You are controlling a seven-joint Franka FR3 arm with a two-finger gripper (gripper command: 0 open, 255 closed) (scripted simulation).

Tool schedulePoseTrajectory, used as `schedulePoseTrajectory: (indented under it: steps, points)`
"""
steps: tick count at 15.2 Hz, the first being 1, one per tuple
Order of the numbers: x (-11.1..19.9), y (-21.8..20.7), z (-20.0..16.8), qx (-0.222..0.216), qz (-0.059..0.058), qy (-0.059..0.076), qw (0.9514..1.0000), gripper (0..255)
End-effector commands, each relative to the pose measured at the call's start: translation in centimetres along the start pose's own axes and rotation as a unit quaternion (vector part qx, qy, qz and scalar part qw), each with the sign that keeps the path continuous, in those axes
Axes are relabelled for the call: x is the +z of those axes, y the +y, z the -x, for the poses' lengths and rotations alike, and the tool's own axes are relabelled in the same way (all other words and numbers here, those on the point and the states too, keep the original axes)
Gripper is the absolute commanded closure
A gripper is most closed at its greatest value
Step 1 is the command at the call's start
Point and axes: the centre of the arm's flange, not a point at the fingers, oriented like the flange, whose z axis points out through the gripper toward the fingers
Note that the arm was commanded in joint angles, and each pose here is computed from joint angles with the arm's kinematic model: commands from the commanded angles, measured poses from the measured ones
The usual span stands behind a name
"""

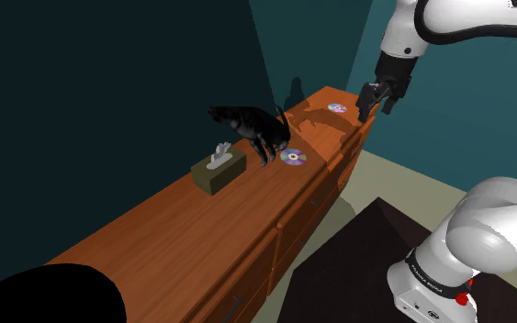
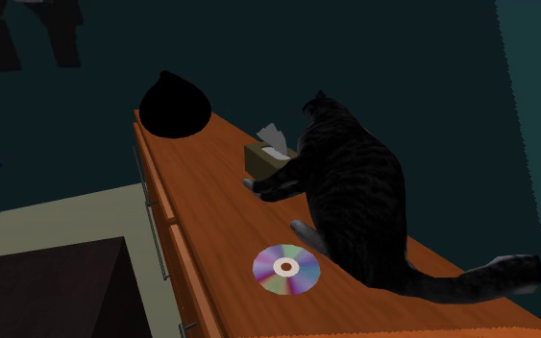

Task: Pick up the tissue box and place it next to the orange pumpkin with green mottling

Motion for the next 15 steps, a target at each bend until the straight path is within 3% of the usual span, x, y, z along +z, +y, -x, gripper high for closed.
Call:
schedulePoseTrajectory:
  steps: [1, 15]
  points:
    - [0.0, 0.0, 0.0, 0.0, 0.0, 0.0, 1.0, 0]
    - [8.4, -11.9, -7.2, 0.033, -0.079, 0.035, 0.9957, 0]
